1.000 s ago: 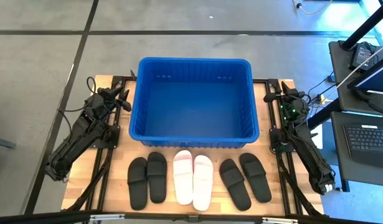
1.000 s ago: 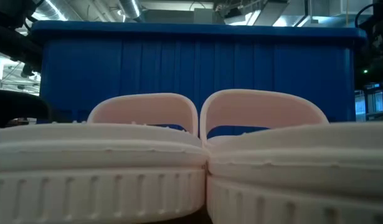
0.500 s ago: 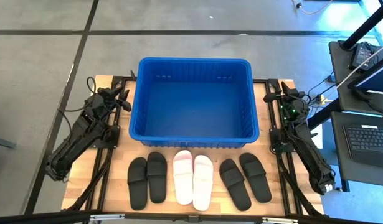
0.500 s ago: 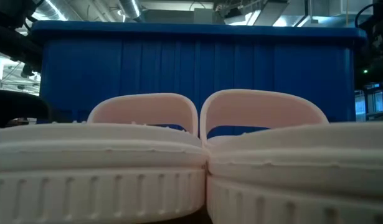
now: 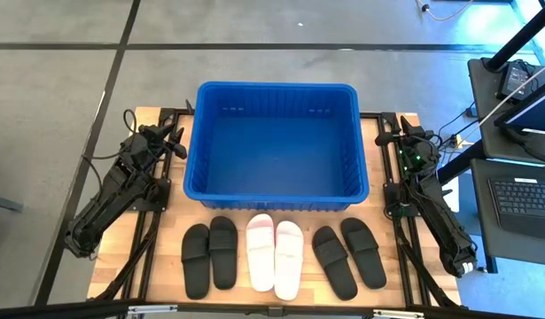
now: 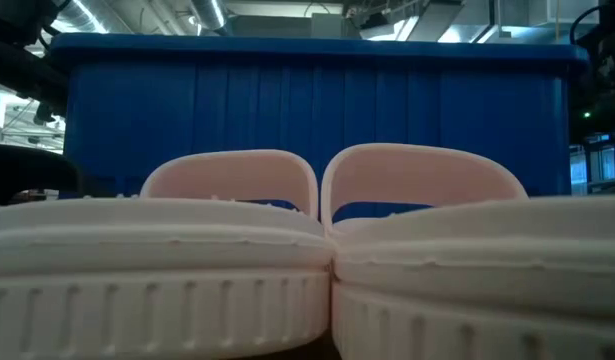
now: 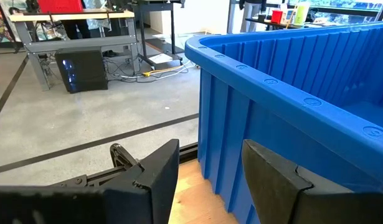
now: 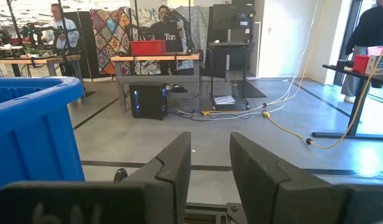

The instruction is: Pick and place slides into bin

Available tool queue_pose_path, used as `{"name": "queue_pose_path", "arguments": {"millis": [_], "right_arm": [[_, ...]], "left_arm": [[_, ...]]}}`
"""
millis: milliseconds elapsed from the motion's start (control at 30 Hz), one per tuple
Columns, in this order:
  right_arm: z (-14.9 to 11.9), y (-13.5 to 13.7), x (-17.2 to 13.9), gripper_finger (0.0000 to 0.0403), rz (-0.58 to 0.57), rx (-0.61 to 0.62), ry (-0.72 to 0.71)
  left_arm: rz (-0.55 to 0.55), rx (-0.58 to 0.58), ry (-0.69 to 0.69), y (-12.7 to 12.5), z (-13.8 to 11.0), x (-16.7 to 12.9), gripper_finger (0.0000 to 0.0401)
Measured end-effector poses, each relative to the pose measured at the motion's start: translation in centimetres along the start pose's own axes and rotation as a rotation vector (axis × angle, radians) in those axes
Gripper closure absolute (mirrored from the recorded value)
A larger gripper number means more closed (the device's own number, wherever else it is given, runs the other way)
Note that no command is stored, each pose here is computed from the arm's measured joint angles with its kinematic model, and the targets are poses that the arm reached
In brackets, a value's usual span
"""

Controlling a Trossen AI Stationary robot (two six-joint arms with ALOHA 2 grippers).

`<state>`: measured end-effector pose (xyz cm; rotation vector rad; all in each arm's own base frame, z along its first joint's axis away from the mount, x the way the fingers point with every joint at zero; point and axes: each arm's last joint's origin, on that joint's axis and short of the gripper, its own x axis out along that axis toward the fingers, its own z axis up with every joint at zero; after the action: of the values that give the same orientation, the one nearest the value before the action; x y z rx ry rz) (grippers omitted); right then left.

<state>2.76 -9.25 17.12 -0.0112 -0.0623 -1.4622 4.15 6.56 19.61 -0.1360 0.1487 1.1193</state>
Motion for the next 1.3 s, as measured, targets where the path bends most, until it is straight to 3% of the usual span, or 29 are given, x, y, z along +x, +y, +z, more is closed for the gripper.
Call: {"name": "queue_pose_path", "arguments": {"millis": [533,833,1000,1167,1300], "right_arm": [[0.0,0.0,0.0,0.0289,0.000,0.000,0.000],[0.0,0.0,0.0,0.0289,0.000,0.000,0.000],[0.0,0.0,0.0,0.0289,0.000,0.013,0.000],[0.0,0.0,0.0,0.0289,0.000,0.130,0.000],[0.0,0.0,0.0,0.0289,0.000,0.160,0.000]], "left_arm": [[0.000,0.001,0.000,0.0,0.0,0.0,0.0230],[0.114,0.282,0.004,0.3,0.1,0.0,0.0230],[0.128,0.285,0.001,0.4,0.1,0.0,0.0230],[0.090,0.269,-0.021,0.2,0.3,0.0,0.0230],[-0.052,0.097,-0.106,-0.2,1.0,-0.1,0.0230]]}}
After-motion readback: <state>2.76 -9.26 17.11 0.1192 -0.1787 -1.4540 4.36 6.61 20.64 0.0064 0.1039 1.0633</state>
